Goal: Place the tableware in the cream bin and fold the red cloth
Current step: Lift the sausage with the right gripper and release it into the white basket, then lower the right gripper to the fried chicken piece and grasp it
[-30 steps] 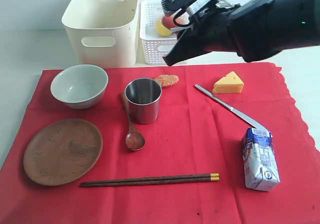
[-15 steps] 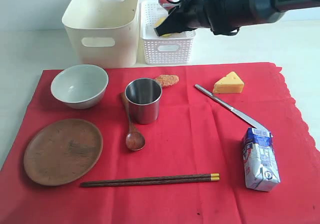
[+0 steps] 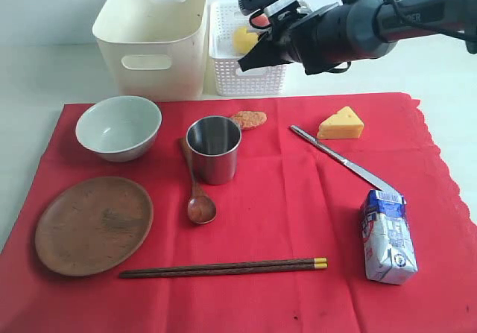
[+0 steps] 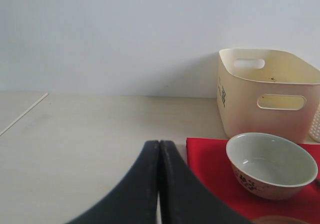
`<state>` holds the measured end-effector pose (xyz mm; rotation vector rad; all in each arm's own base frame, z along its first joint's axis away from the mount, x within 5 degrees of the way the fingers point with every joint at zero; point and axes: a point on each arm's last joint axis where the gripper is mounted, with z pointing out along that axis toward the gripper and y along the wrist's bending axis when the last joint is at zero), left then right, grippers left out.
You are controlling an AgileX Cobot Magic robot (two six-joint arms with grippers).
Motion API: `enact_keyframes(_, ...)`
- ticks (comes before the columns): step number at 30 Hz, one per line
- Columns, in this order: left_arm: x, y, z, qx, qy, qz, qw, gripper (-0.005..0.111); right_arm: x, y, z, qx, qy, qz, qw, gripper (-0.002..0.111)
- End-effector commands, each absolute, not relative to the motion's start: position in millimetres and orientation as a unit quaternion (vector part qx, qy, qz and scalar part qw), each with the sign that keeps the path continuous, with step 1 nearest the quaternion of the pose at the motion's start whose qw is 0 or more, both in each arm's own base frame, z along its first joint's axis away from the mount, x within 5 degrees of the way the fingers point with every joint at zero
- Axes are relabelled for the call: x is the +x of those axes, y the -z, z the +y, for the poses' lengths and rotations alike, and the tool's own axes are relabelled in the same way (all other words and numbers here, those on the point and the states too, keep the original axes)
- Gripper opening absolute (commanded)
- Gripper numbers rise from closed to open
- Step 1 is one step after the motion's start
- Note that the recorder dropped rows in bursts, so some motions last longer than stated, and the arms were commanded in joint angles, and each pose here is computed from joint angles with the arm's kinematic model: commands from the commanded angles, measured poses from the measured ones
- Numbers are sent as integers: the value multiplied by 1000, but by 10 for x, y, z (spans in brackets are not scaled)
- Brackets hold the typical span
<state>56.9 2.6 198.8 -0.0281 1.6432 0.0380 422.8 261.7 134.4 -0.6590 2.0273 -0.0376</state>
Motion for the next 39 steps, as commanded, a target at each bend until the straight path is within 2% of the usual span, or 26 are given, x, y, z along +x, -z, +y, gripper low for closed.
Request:
enact_keyframes(1, 566, -1995, 27, -15, -16, 730, 683, 0, 4212, -1303, 2673, -275, 17, 831, 483, 38)
enact_keyframes(7, 566, -1995, 27, -15, -16, 730, 683, 0, 4214, -1285, 2674, -280, 20, 829, 483, 57)
enact_keyframes(10, 566, -1995, 27, -15, -16, 730, 683, 0, 4209, -1364, 2668, -262, 10, 834, 486, 60)
enact_keyframes(14, 566, -1995, 27, -15, -16, 730, 683, 0, 4168, -1856, 2519, -144, 6, 854, 500, 59)
enact_keyframes(17, 566, -1995, 27, -15, -16, 730, 683, 0, 4071, -2157, 2363, -184, 103, 837, 505, 59)
enact_keyframes(21, 566, -1995, 27, -15, -16, 730, 683, 0, 3901, -2276, 2139, -176, 194, 833, 488, 36)
enact_keyframes(24, 566, -1995, 27, -15, -16, 730, 683, 0, 3811, -2274, 2035, -174, 213, 835, 477, 6)
enact_keyframes(25, 566, -1995, 27, -15, -16, 730, 683, 0, 3782, -2268, 2000, -175, 215, 836, 473, 0)
enact_keyframes(31, 566, -1995, 27, -15, -16, 730, 683, 0, 3538, -2254, 1958, -260, 161, 832, 463, 0)
enact_keyframes(39, 566, -1995, 27, -15, -16, 730, 683, 0, 3197, -2225, 1854, -367, -56, 805, 464, 0)
